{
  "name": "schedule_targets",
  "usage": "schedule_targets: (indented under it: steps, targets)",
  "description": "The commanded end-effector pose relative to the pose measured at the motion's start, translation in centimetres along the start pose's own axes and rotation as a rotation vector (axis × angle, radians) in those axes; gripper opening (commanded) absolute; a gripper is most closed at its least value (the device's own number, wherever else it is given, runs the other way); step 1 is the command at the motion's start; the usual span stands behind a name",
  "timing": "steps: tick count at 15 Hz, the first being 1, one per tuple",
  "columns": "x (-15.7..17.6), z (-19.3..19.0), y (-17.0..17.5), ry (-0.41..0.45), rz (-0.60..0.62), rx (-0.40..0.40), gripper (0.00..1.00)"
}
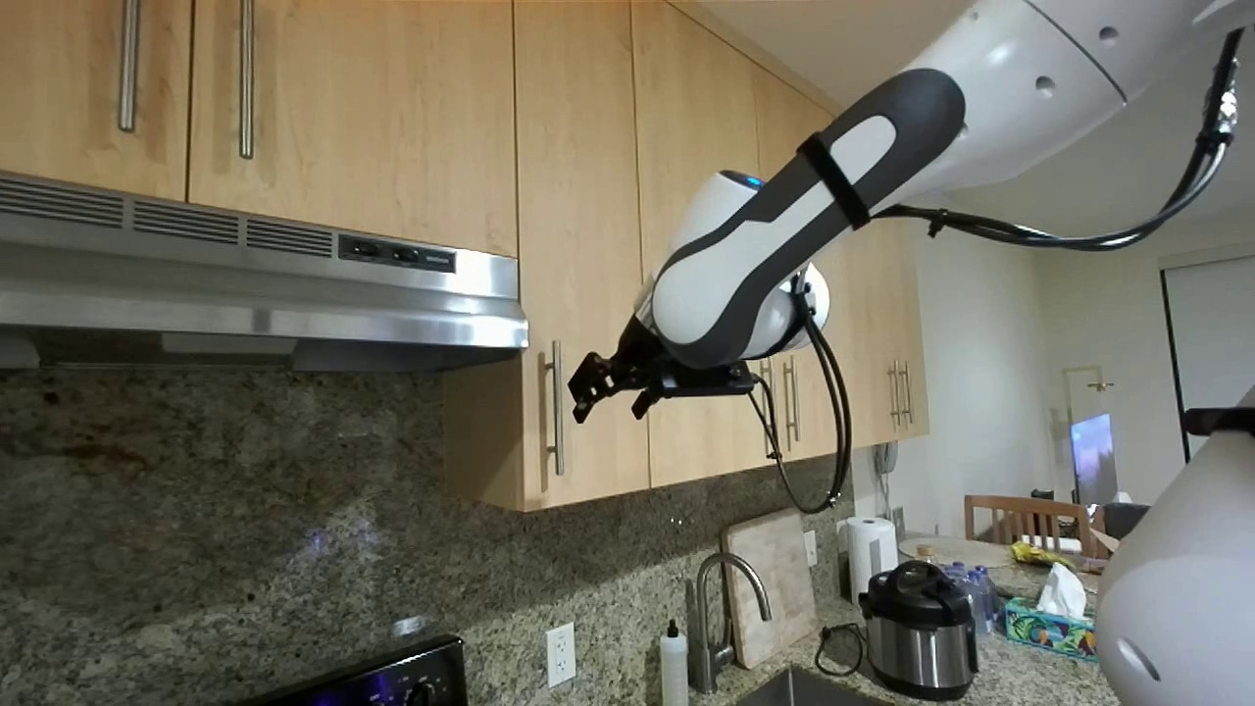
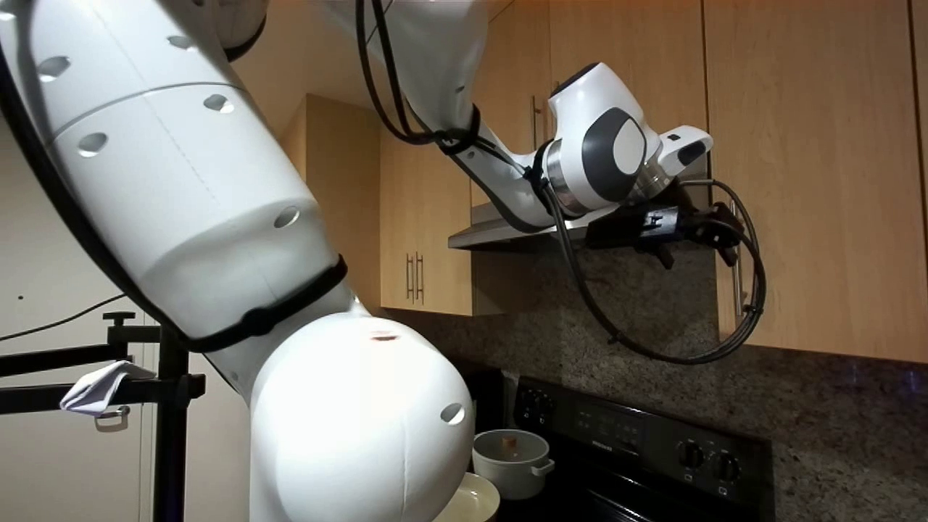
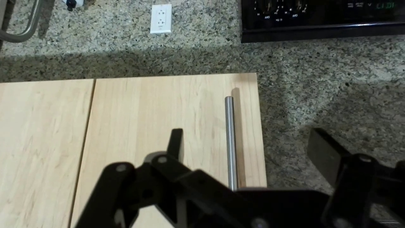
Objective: Open and close the upper right cupboard
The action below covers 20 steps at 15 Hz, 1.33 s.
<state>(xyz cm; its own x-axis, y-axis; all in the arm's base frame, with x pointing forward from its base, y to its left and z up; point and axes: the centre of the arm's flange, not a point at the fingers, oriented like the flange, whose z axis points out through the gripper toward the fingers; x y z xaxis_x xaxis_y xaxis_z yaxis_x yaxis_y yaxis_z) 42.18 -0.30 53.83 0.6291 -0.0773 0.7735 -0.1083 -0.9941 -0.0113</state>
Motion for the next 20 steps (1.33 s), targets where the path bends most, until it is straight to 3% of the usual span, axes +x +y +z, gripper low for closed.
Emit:
schedule_targets:
  steps: [1,5,12,20]
  targets:
    - [1.1,3.2,-1.8,0.014,-0.001,-0.047,1.00]
    - [2.4,5.2,-3.0,0.028,-0.017,-0.102,1.00]
    - [4.3,7.8,-4.6,0.038,-0.019,-0.114,1.00]
    - [6.3,9.9,-2.6,0.050,-0.010,-0.183,1.00]
